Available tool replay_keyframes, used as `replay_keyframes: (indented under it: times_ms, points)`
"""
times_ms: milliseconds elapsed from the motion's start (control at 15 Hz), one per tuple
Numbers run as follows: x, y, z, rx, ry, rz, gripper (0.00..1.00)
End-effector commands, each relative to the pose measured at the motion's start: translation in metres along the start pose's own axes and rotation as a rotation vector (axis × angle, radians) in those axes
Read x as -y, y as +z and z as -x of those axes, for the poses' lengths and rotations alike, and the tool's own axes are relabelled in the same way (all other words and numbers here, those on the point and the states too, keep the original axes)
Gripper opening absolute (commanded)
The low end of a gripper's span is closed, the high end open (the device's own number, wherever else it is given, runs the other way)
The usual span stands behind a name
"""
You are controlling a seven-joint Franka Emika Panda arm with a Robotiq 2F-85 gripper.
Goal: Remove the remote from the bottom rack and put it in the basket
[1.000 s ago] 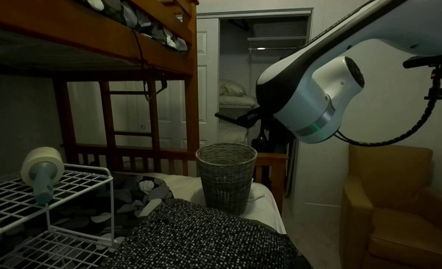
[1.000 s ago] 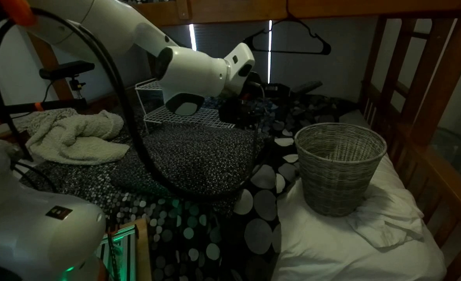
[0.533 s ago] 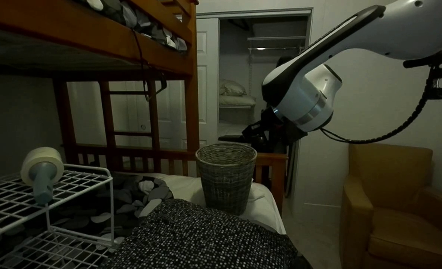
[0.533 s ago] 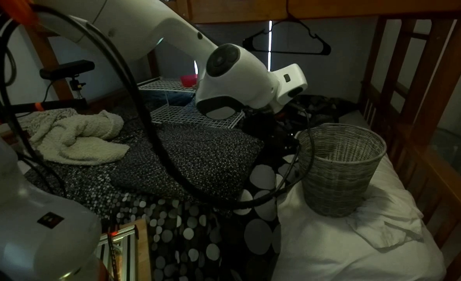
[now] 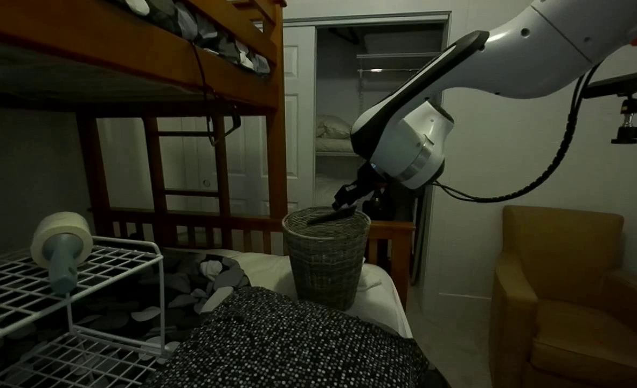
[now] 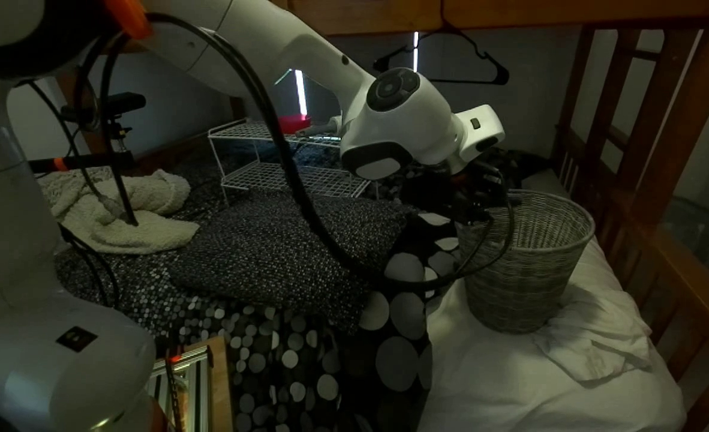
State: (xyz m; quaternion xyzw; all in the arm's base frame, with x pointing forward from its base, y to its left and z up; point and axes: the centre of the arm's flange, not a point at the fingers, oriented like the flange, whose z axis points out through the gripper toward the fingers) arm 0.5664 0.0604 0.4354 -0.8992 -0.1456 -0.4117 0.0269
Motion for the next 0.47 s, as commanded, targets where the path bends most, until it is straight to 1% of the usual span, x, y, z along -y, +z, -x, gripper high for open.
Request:
replay_keyframes:
  times_ms: [0,67,133,200,267,333,400]
  points:
    - [-0.012,0.021,0.0,0.027,0.062,0.032,0.9]
    - [-0.014,0.023,0.001,0.027,0.075,0.048,0.99]
    - [-0.014,0.017,0.003,0.025,0.088,0.058,1.0]
    - [-0.012,0.011,0.005,0.015,0.1,0.052,1.0]
    - [-0.005,-0.001,0.005,-0.008,0.12,0.025,1.0]
    - [-0.01,0.018,0.004,0.021,0.073,0.047,1.0]
    - [-0.01,0.016,0.002,0.016,0.075,0.045,1.0]
